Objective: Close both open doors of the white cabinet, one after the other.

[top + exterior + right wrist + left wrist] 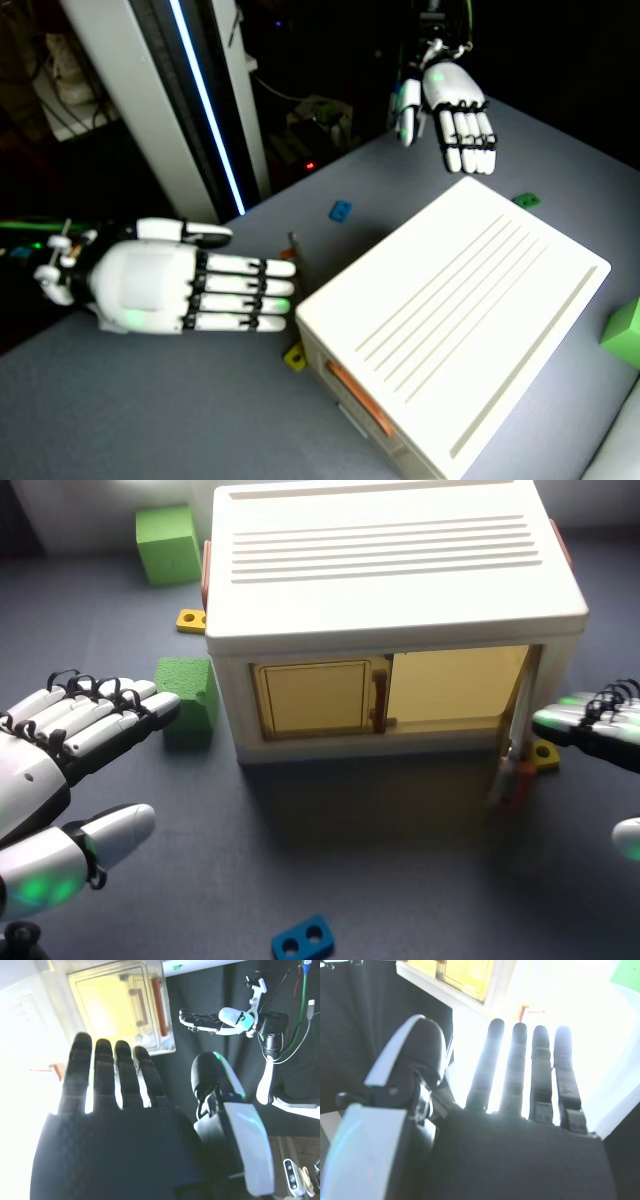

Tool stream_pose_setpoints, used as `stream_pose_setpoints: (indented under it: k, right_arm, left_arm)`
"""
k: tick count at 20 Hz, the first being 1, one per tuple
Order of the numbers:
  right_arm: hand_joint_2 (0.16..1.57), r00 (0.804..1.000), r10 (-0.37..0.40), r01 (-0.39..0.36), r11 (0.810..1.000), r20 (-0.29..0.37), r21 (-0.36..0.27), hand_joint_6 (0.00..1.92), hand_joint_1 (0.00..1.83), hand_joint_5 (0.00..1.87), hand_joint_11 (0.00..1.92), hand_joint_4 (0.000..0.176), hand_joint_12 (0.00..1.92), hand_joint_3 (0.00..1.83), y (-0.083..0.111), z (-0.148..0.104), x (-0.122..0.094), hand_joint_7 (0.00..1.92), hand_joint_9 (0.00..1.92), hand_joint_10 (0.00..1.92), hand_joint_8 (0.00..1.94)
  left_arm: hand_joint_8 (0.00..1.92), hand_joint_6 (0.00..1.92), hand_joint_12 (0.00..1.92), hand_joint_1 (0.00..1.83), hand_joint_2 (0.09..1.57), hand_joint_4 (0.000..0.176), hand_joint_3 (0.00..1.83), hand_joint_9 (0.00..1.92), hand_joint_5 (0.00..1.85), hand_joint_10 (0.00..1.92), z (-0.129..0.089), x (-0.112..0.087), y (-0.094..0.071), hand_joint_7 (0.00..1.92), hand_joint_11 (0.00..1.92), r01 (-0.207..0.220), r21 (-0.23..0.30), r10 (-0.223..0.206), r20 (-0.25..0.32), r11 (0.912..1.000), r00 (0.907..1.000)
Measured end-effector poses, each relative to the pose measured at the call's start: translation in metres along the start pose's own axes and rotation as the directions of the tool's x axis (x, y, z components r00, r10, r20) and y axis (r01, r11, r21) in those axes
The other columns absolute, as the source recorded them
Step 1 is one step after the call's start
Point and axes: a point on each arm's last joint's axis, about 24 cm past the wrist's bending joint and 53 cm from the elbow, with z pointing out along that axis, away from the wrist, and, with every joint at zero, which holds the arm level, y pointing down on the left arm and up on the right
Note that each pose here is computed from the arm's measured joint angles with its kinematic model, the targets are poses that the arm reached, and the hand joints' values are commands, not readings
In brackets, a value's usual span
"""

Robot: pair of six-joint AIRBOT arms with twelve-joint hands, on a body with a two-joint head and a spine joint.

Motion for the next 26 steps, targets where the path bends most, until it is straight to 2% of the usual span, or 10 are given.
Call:
stream_pose_setpoints:
  k: [4,6,7,9,14,16,20,24,25,26]
  right_arm:
    - [1.52,1.000,0.001,-0.001,1.000,0.002,-0.022,0.00,0.00,0.00,0.00,0.000,0.00,0.01,0.003,0.006,0.001,0.00,0.00,0.00,0.00]
    - [1.53,1.000,0.007,-0.007,0.999,-0.003,-0.034,0.00,0.00,0.00,0.00,0.000,0.00,0.01,0.005,0.011,0.003,0.00,0.00,0.00,0.00]
    - [1.52,1.000,0.008,-0.008,0.999,-0.005,-0.039,0.00,0.00,0.00,0.01,0.000,0.00,0.01,0.006,0.013,0.004,0.00,0.00,0.00,0.00]
    - [1.53,1.000,0.006,-0.007,0.999,-0.009,-0.046,0.00,0.00,0.00,0.00,0.000,0.00,0.01,0.006,0.017,0.006,0.00,0.00,0.00,0.00]
    - [1.57,1.000,0.001,-0.003,0.996,-0.013,-0.087,0.00,0.03,0.00,0.00,0.000,0.00,0.01,0.013,0.033,0.009,0.00,0.00,0.00,0.00]
    - [1.57,1.000,0.000,-0.002,0.995,-0.022,-0.095,0.00,0.01,0.00,0.00,0.000,0.00,0.00,0.015,0.038,0.013,0.00,0.00,0.00,0.00]
    - [1.57,1.000,0.000,-0.002,0.996,-0.027,-0.093,0.01,0.02,0.02,0.00,0.000,0.00,0.01,0.013,0.043,0.016,0.00,0.00,0.00,0.00]
    - [1.56,0.999,0.019,-0.022,0.995,-0.037,-0.097,0.00,0.00,0.01,0.00,0.000,0.00,0.00,0.014,0.043,0.018,0.00,0.00,0.00,0.00]
    - [1.56,0.999,0.024,-0.027,0.995,-0.040,-0.098,0.00,0.00,0.01,0.00,0.000,0.00,0.00,0.014,0.043,0.019,0.00,0.00,0.00,0.00]
    - [1.56,0.999,0.032,-0.036,0.995,-0.042,-0.098,0.01,0.00,0.02,0.01,0.000,0.00,0.00,0.016,0.042,0.018,0.01,0.00,0.00,0.00]
  left_arm:
    - [0.00,0.00,0.43,0.00,1.56,0.000,0.00,0.08,0.10,0.00,0.000,0.000,0.000,0.08,0.00,0.003,0.001,-0.003,0.000,1.0000,1.0000]
    - [0.00,0.00,0.35,0.00,1.54,0.000,0.00,0.08,0.10,0.00,0.000,0.001,0.000,0.08,0.00,0.004,-0.001,-0.004,-0.004,1.0000,1.0000]
    - [0.00,0.00,0.43,0.00,1.55,0.000,0.00,0.09,0.12,0.00,0.000,0.002,0.000,0.10,0.00,0.004,0.002,-0.004,-0.007,1.0000,1.0000]
    - [0.01,0.01,0.35,0.00,1.54,0.000,0.00,0.06,0.10,0.00,0.000,0.002,-0.001,0.08,0.00,0.004,0.003,-0.004,-0.008,1.0000,1.0000]
    - [0.00,0.01,0.45,0.00,1.53,0.000,0.00,0.09,0.12,0.01,-0.001,0.002,0.000,0.10,0.00,0.005,0.002,-0.005,-0.009,1.0000,0.9999]
    - [0.00,0.00,0.34,0.00,1.53,0.000,0.00,0.06,0.10,0.00,-0.001,0.002,0.000,0.07,0.00,0.006,0.001,-0.005,-0.008,1.0000,1.0000]
    - [0.00,0.00,0.48,0.00,1.54,0.000,0.00,0.11,0.13,0.01,-0.001,0.002,0.000,0.11,0.00,0.008,0.001,-0.008,-0.009,1.0000,0.9999]
    - [0.00,0.00,0.43,0.00,1.54,0.000,0.00,0.07,0.11,0.00,-0.002,0.003,0.002,0.07,0.00,0.011,-0.005,-0.011,-0.012,0.9999,0.9999]
    - [0.00,0.00,0.35,0.00,1.53,0.000,0.00,0.04,0.09,0.00,-0.003,0.003,0.002,0.04,0.00,0.013,-0.004,-0.013,-0.010,0.9999,0.9999]
    - [0.00,0.00,0.43,0.00,1.53,0.000,0.00,0.09,0.11,0.00,-0.004,0.002,0.001,0.08,0.00,0.018,-0.004,-0.018,-0.005,0.9998,0.9998]
